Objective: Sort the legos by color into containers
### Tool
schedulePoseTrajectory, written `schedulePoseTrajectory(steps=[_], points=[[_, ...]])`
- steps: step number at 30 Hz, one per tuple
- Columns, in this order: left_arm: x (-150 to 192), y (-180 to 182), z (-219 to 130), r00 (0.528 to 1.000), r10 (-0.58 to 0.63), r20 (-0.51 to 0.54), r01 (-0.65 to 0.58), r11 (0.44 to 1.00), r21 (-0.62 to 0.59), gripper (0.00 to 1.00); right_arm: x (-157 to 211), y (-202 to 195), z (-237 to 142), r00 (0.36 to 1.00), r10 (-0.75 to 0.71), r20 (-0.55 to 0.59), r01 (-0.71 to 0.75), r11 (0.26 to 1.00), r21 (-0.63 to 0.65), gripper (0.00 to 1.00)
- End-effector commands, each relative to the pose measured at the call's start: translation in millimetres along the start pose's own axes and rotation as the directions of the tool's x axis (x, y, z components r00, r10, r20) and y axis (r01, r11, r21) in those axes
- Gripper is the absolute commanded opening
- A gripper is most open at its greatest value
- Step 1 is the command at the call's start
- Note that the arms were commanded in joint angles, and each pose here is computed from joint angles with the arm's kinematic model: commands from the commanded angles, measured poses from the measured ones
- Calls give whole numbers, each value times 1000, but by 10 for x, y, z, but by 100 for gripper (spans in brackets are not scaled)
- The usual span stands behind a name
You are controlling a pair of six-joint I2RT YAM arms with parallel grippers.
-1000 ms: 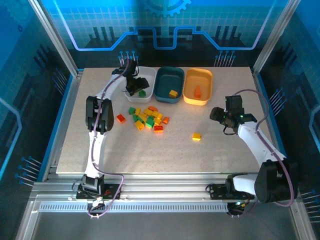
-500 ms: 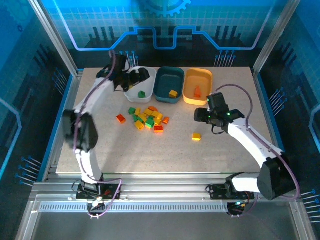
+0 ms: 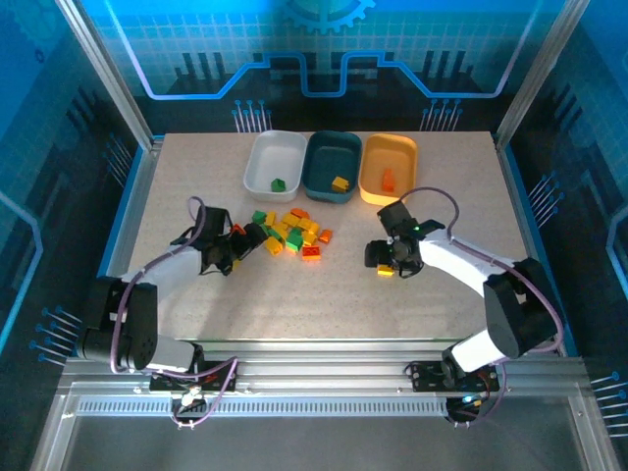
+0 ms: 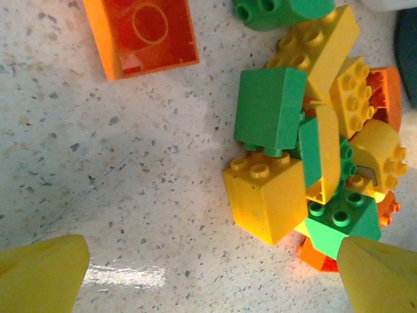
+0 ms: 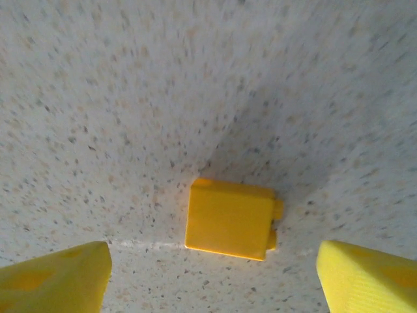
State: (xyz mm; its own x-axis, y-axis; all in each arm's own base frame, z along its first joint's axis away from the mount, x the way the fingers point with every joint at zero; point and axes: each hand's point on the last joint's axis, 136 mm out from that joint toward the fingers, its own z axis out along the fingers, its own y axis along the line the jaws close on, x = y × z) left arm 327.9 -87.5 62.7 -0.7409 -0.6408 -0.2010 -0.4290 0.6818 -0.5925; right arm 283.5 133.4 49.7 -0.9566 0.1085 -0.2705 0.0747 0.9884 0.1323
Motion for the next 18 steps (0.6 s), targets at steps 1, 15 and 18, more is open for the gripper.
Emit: schedulePoseTrajectory(steps=[1, 15, 18], points=[[-328, -339, -266, 991, 32, 131, -46, 993, 105, 99, 114, 31, 140, 998, 38, -47, -38, 999, 5, 79], [-370, -423, -307, 991, 30, 131, -49, 988, 143, 99, -96, -109, 123, 999, 6, 33, -10, 992, 122, 38], [-350, -440, -295, 993, 15, 119, -34, 986, 161, 99, -361, -40, -135, 993, -21, 118, 7, 993, 115, 37]])
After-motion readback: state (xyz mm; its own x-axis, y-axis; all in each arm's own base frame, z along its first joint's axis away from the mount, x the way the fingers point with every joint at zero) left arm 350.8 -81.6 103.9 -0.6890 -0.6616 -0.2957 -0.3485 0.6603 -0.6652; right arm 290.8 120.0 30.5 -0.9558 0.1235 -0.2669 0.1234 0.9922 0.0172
